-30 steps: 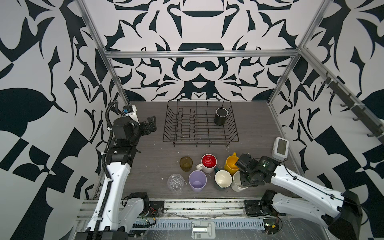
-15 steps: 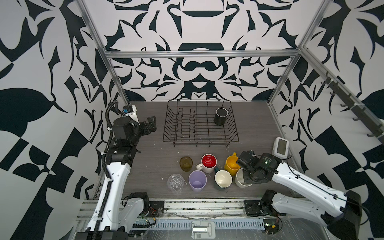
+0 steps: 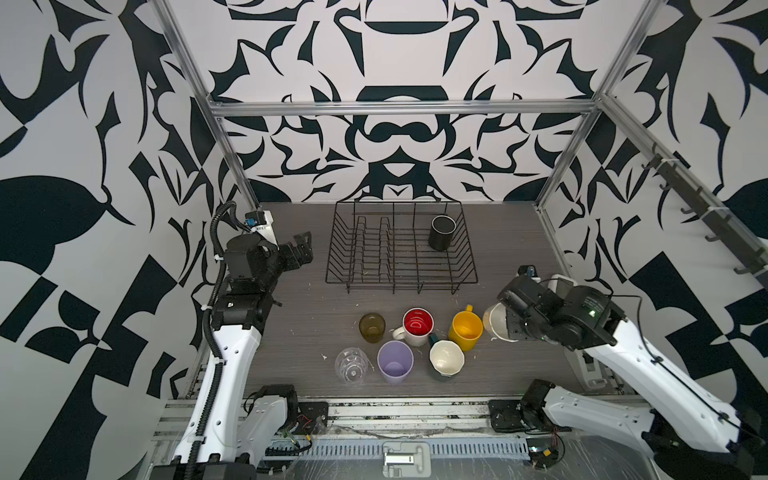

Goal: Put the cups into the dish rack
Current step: 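Grasp the white mug rim with the right gripper and lift it, then carry the white mug above the rack while the left gripper reaches toward it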

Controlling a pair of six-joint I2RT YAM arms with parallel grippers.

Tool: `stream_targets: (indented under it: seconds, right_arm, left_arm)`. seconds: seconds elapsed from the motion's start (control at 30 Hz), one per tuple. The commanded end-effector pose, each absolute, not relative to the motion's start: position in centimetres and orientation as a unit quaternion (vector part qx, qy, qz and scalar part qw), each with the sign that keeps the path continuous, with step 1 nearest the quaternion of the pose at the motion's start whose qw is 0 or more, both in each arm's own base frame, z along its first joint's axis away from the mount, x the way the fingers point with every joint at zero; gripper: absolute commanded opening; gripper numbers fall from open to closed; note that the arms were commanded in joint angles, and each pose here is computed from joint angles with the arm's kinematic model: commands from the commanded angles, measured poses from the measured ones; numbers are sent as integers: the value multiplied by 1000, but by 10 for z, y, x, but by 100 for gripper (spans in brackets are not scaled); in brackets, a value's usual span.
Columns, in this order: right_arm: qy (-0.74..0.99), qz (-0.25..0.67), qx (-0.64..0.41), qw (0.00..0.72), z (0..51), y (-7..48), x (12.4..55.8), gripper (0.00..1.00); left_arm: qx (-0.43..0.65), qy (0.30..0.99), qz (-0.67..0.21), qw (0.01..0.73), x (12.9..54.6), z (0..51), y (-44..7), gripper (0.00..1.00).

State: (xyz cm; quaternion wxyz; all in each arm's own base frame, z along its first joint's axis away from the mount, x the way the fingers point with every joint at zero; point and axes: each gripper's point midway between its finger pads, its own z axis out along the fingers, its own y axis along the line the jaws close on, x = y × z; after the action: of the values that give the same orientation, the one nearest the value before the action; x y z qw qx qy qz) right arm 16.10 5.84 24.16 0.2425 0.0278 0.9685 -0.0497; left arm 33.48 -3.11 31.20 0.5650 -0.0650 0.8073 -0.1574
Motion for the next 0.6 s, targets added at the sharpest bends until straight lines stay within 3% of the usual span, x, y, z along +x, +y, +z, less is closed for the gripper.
stream_targets:
  seconds: [0.0, 0.33, 0.57]
  right_arm:
    - [945, -31, 16, 324, 281, 69, 195, 0]
    - [908, 156, -36, 387, 317, 162, 273, 0]
    - [877, 210, -86, 424, 346, 185, 305, 0]
  left_arm:
    - [-72, 805, -157, 567, 332, 313, -29, 99]
    - [-79, 801, -183, 565, 334, 314, -35, 99]
    - [-69, 786, -290, 541, 345, 315, -65, 99]
